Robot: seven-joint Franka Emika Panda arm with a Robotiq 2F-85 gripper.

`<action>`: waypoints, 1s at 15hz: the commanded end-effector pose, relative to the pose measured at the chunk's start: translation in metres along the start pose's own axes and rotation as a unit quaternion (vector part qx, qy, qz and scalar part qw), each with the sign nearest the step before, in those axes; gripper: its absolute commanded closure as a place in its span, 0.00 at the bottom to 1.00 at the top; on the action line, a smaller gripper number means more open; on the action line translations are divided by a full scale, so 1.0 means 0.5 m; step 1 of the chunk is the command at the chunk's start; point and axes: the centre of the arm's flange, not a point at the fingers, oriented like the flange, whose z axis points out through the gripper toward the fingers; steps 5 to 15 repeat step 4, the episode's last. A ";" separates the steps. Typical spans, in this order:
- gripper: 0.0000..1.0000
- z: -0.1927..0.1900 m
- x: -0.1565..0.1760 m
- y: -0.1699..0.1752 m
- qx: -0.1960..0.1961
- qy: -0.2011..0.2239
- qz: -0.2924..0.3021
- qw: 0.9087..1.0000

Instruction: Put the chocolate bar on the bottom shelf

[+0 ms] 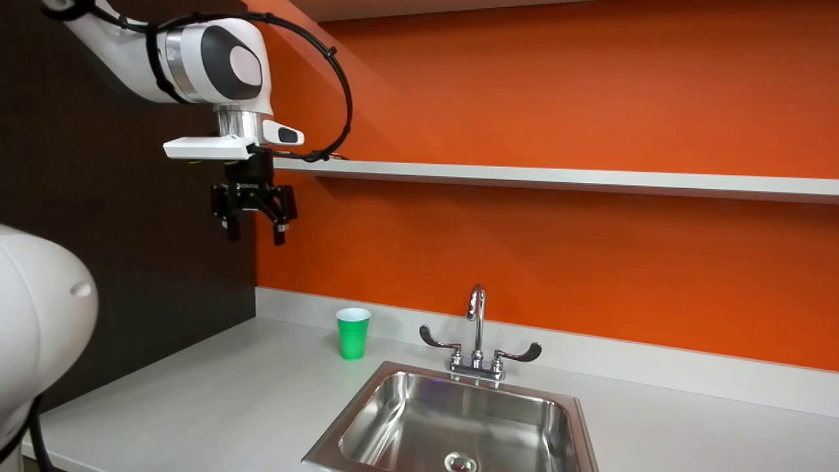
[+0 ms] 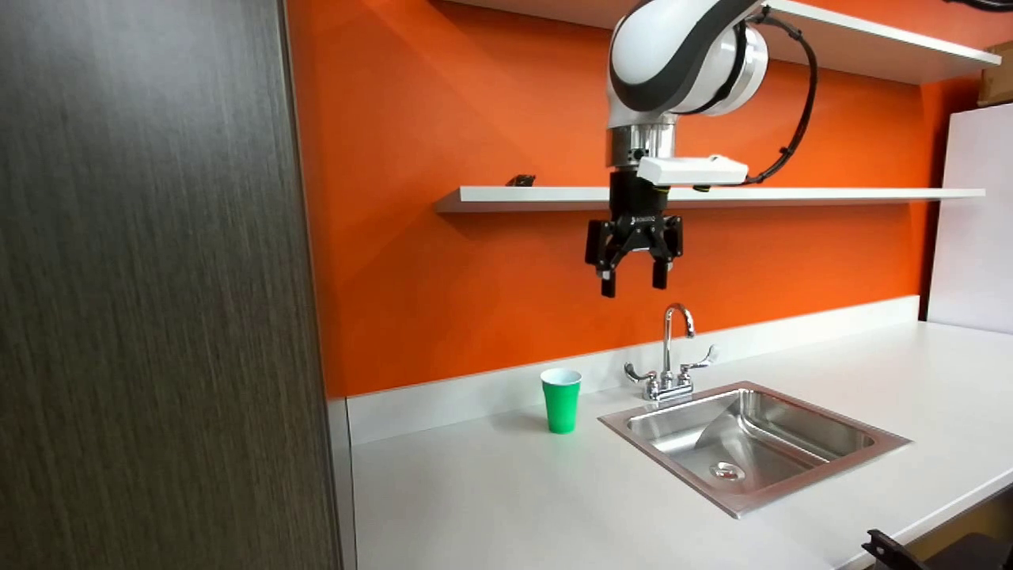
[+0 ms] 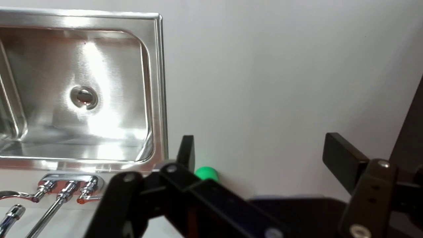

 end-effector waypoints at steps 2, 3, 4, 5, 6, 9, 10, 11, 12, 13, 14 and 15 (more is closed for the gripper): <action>0.00 0.001 -0.002 0.000 0.000 0.001 -0.001 1.000; 0.00 0.001 -0.002 0.000 0.000 0.001 -0.001 1.000; 0.00 0.000 -0.002 0.000 0.000 0.002 -0.001 1.000; 0.00 0.000 -0.002 0.000 0.000 0.002 -0.001 1.000; 0.00 0.000 -0.002 0.000 0.000 0.002 -0.001 1.000; 0.00 0.000 -0.002 0.000 0.000 0.002 -0.001 1.000; 0.00 0.000 -0.002 0.000 0.000 0.002 -0.001 1.000; 0.00 0.000 -0.002 0.000 0.000 0.002 -0.001 1.000; 0.00 0.000 -0.002 0.000 0.000 0.002 -0.001 1.000; 0.00 0.000 -0.002 0.000 0.000 0.002 -0.001 1.000; 0.00 0.000 -0.002 0.000 0.000 0.002 -0.001 1.000; 0.00 0.000 -0.002 0.000 0.000 0.002 -0.001 1.000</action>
